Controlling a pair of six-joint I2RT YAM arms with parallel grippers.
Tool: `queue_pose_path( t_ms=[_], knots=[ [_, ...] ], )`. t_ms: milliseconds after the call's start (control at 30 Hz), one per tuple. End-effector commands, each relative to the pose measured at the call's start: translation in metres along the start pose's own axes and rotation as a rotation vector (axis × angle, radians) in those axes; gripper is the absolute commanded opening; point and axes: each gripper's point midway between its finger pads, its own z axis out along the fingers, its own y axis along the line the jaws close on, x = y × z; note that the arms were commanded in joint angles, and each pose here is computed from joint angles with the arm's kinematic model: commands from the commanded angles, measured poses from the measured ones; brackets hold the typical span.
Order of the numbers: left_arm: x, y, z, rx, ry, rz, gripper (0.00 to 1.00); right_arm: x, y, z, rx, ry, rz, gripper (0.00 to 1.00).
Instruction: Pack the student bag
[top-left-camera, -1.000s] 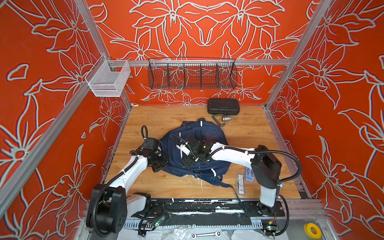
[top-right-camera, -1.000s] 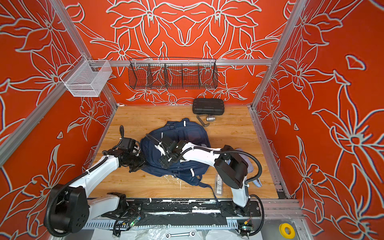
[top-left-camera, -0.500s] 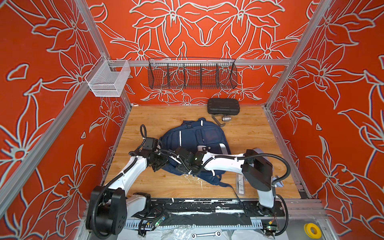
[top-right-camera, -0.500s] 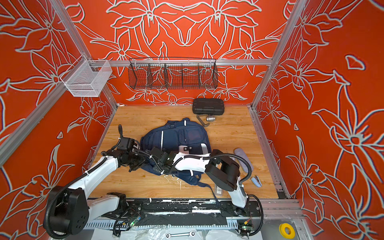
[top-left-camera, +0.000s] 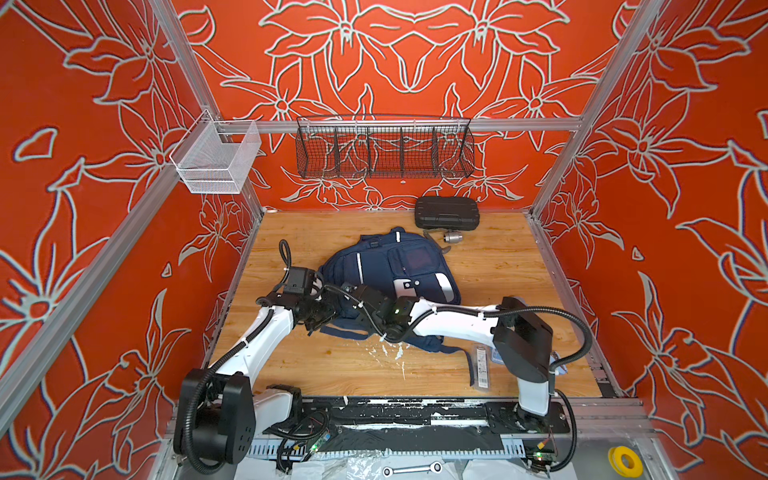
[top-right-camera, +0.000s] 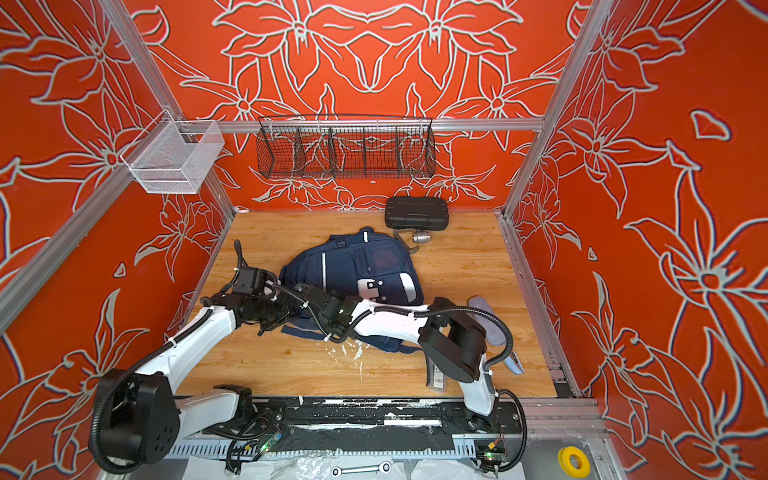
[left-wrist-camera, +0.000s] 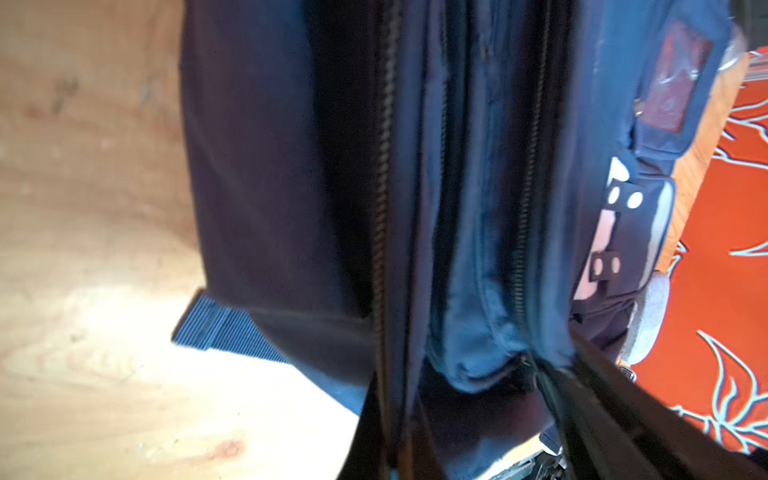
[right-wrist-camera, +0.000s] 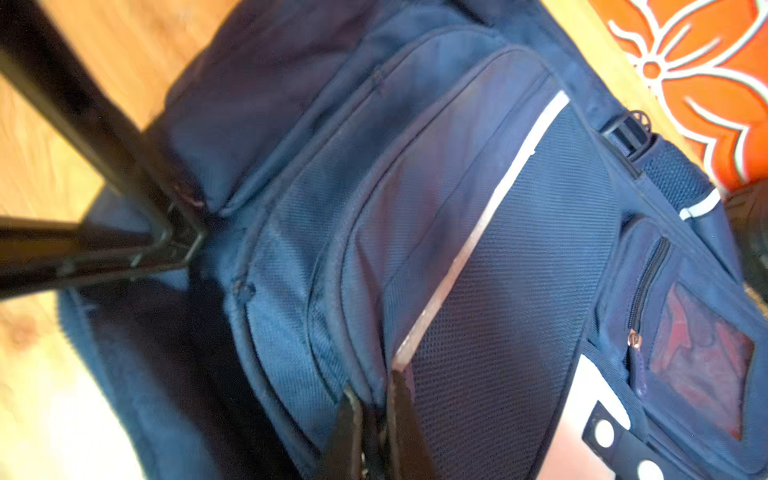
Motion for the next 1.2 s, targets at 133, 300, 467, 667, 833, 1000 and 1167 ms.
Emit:
queue_pose_path(
  t_ms=[133, 300, 467, 667, 833, 1000, 1167],
  knots=[
    [-0.004, -0.002, -0.002, -0.015, 0.033, 0.049, 0.02, -0.049, -0.058, -0.036, -0.035, -0.134, 0.24, 0.0],
    [-0.024, -0.015, -0.002, 0.01, -0.012, 0.097, 0.13, -0.068, -0.067, -0.052, -0.117, -0.197, 0.324, 0.0],
    [-0.041, -0.032, -0.009, 0.038, -0.037, 0.164, 0.16, -0.086, -0.078, -0.066, -0.167, -0.244, 0.356, 0.0],
    [-0.043, -0.05, -0.028, 0.108, -0.099, 0.227, 0.44, -0.093, -0.069, -0.067, -0.295, -0.209, 0.37, 0.0],
    [-0.037, -0.05, -0.041, 0.101, -0.126, 0.242, 0.59, -0.085, -0.066, -0.052, -0.304, -0.163, 0.401, 0.0],
    [-0.025, -0.057, -0.049, 0.095, -0.143, 0.277, 0.64, -0.078, -0.068, -0.026, -0.295, -0.097, 0.454, 0.0],
    [-0.018, -0.055, -0.042, 0.129, -0.136, 0.24, 0.66, -0.078, -0.059, -0.005, -0.324, -0.04, 0.456, 0.04]
  ],
)
